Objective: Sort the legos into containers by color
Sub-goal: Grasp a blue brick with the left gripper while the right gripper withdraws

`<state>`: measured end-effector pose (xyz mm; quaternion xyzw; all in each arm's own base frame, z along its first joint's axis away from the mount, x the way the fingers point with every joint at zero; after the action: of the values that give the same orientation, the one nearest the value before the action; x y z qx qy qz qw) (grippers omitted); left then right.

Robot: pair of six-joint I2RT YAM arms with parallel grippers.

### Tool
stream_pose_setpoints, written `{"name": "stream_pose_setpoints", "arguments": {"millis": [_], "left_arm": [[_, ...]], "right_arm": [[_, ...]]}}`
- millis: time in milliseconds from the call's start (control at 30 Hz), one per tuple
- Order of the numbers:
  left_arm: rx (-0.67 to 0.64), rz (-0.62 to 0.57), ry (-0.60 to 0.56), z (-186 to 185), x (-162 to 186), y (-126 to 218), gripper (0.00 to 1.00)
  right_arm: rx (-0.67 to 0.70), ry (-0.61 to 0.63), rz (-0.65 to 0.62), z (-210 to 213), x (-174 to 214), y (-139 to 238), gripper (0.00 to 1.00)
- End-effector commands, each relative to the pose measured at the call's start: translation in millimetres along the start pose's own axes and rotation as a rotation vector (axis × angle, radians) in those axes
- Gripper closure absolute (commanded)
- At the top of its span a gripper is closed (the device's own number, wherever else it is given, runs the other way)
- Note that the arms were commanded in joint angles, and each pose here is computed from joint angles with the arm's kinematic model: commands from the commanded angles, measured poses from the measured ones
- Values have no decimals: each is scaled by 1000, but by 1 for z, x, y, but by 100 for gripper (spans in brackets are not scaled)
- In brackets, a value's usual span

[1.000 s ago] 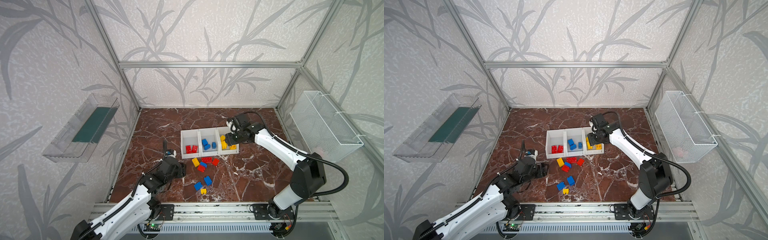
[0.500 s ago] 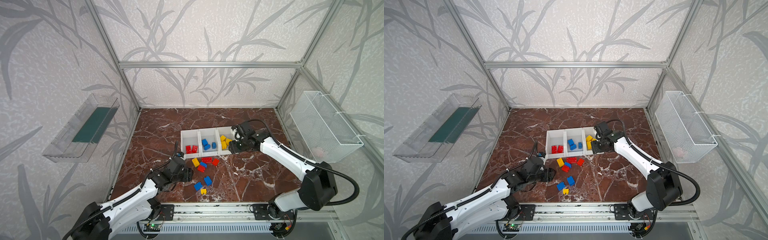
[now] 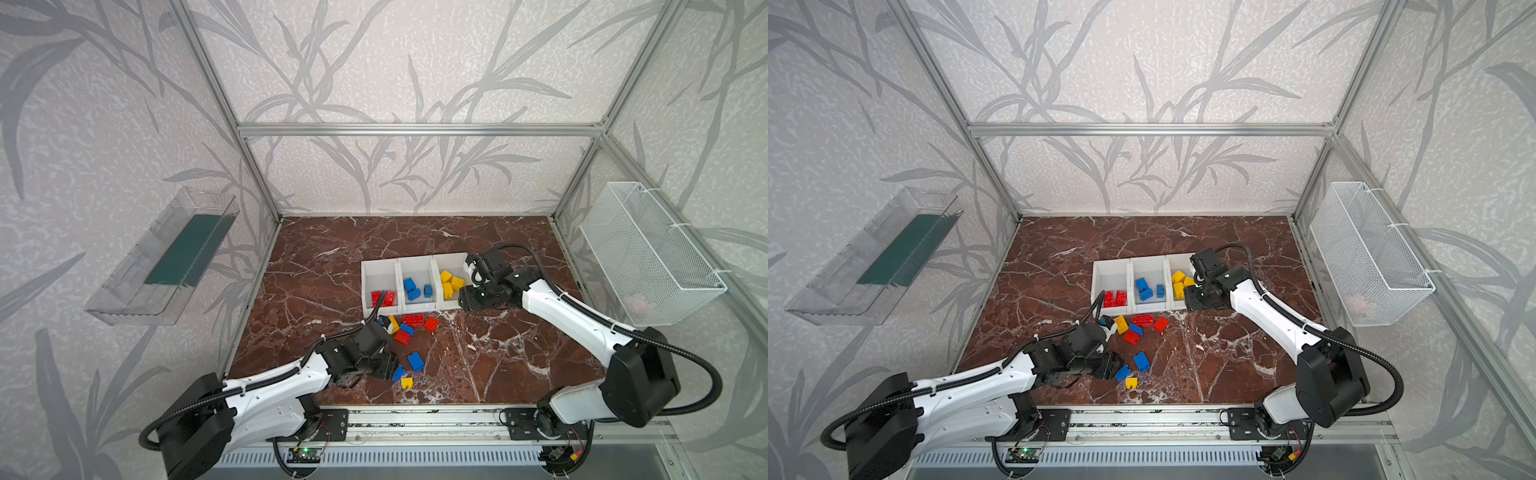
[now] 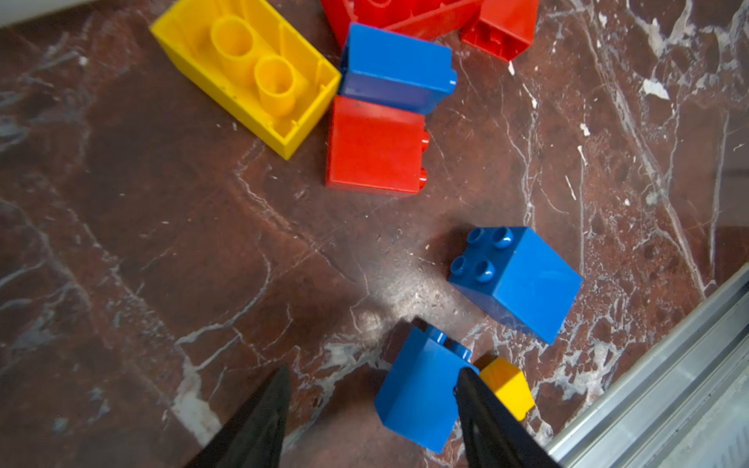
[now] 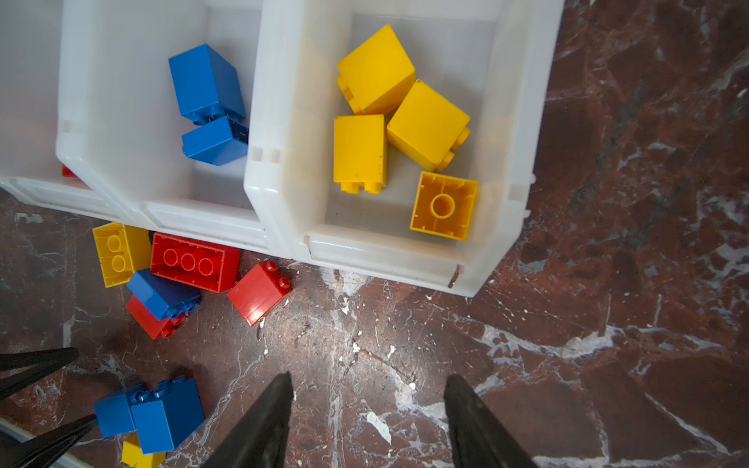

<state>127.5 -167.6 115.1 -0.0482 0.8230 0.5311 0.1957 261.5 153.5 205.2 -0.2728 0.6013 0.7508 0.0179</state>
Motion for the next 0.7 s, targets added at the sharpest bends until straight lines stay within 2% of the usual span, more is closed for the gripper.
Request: {"name": "stream_pose_setpoints", "arguments": {"millis": [0, 167, 667], "left_arm": [[23, 12, -50, -12, -5, 0, 33], [20, 65, -70, -18, -4, -7, 33], [-75, 192, -211, -33, -3, -23, 46]], "right_arm": [[-13, -13, -20, 1, 4, 5, 39], [-7, -21, -26, 0, 8, 6, 39], [2, -27, -27, -2, 19, 12, 39]]}}
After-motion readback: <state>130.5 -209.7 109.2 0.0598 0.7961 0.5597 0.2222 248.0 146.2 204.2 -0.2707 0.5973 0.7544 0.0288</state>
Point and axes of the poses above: each gripper's point midway between its finger pads, its own y axis back along the fingers, its own z axis along the line the jaws close on, x = y × z, the point moved 9 cm from there along y, back along the fingers, and after that the axes turned 9 degrees about y, right-handed, at the moved point
